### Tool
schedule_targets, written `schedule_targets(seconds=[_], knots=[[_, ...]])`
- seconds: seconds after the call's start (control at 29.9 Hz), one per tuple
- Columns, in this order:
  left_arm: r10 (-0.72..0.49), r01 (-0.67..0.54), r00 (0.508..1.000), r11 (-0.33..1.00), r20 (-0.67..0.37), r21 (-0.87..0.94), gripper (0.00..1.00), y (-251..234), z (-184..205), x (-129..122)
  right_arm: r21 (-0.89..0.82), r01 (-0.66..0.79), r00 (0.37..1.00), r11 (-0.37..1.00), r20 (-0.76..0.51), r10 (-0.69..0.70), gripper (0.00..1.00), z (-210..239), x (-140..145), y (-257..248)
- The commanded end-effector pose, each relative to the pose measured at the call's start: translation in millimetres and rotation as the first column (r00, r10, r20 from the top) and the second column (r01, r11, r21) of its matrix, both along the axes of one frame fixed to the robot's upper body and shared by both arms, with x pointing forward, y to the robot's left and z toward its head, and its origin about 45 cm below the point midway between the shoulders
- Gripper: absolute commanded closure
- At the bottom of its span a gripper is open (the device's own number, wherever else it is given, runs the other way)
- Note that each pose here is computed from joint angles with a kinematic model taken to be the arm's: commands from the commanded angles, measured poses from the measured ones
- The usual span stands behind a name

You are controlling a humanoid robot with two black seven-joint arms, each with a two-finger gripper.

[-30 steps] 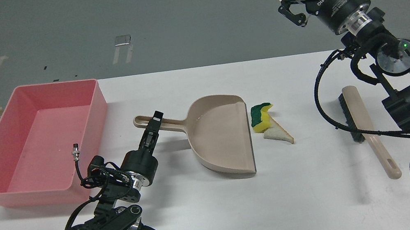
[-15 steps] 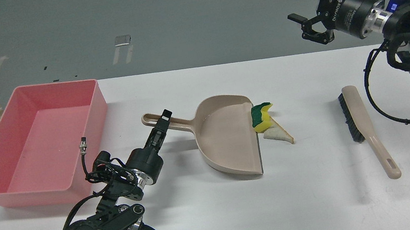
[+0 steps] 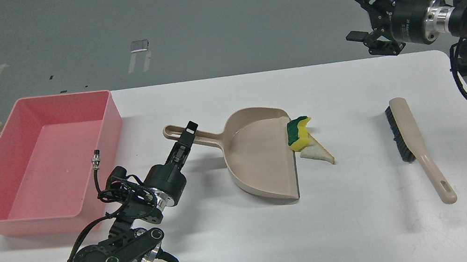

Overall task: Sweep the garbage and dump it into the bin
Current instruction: 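Lower the right hand toward the wooden brush handle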

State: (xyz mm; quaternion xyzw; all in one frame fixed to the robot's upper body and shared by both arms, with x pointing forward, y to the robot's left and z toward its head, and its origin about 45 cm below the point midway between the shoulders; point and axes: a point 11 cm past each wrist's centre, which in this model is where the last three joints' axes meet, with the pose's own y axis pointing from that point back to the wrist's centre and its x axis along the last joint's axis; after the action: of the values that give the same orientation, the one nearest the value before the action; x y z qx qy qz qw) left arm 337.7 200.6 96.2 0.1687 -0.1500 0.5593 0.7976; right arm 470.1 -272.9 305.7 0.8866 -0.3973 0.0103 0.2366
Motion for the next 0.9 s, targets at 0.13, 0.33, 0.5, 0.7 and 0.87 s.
schedule_targets(seconds=[0.13,0.33,0.5,0.7,0.87], knots=[[-0.004,0.004,1.0,1.0,0.009,0.011,1.0,2,3,3,-0.133,-0.038,0.998,0.99,0.037,0.043,0.02,12,-17,-17],[-0.001,0.001,1.0,1.0,0.01,0.024,1.0,4,3,6,-0.325,-0.033,0.996,0.945,-0.094,0.002,0.0,-4,-42,-48],[-0.004,0.003,1.0,1.0,0.017,0.026,1.0,4,5,8,-0.513,-0.071,0.99,0.856,-0.138,0.0,0.02,-18,-64,-76],[-0.004,0.003,1.0,1.0,0.018,0.028,1.0,5,6,9,-0.66,-0.139,0.98,0.738,-0.198,0.007,0.04,-34,-94,-94],[-0.003,0.002,1.0,1.0,0.018,0.029,1.0,5,6,9,-0.695,-0.19,0.966,0.693,-0.257,0.006,0.04,-43,-117,-102]])
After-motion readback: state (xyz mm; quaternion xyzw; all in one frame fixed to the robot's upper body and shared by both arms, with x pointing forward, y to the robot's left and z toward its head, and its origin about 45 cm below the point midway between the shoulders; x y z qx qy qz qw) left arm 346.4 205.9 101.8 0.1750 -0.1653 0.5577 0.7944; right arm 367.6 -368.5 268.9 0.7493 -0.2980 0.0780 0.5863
